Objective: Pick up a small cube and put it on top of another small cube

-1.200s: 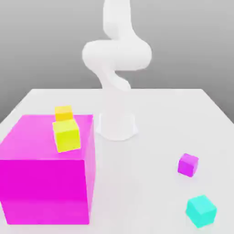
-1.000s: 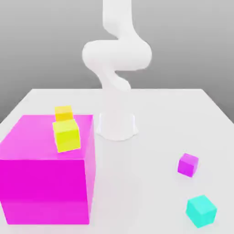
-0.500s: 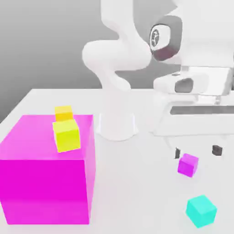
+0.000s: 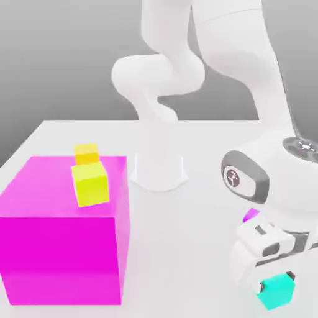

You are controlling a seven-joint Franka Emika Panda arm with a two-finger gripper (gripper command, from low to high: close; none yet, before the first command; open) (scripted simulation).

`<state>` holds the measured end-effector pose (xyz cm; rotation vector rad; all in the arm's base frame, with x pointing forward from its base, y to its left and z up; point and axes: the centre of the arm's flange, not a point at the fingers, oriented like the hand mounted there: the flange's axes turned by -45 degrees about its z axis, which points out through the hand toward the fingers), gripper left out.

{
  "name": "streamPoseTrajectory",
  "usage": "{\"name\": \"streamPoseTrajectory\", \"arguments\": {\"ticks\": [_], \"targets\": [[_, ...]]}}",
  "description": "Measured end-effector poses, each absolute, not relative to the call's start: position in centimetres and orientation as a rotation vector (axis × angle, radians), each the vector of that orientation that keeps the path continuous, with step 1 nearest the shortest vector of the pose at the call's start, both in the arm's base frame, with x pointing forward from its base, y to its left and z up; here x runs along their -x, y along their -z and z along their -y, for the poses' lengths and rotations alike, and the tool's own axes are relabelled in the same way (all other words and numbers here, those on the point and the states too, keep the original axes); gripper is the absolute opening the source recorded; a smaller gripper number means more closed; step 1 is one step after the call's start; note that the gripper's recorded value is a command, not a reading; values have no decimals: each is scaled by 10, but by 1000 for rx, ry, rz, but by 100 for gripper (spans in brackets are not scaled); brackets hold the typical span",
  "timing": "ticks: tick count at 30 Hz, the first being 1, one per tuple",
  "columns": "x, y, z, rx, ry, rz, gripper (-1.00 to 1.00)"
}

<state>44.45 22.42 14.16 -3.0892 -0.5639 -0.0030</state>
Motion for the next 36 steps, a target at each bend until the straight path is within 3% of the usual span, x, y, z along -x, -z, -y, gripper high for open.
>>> {"name": "streamPoseTrajectory", "arguments": {"ticks": [3,8,21,24,36], "targets": [[-444,-138,-224,3089,2,565,-100],[-440,-194,-226,3091,0,549,-100],[-280,-248,-251,3135,-11,-150,-100],[-257,-245,-242,3139,8,-297,-100],[-256,-186,-237,3149,17,-336,-100]]}}
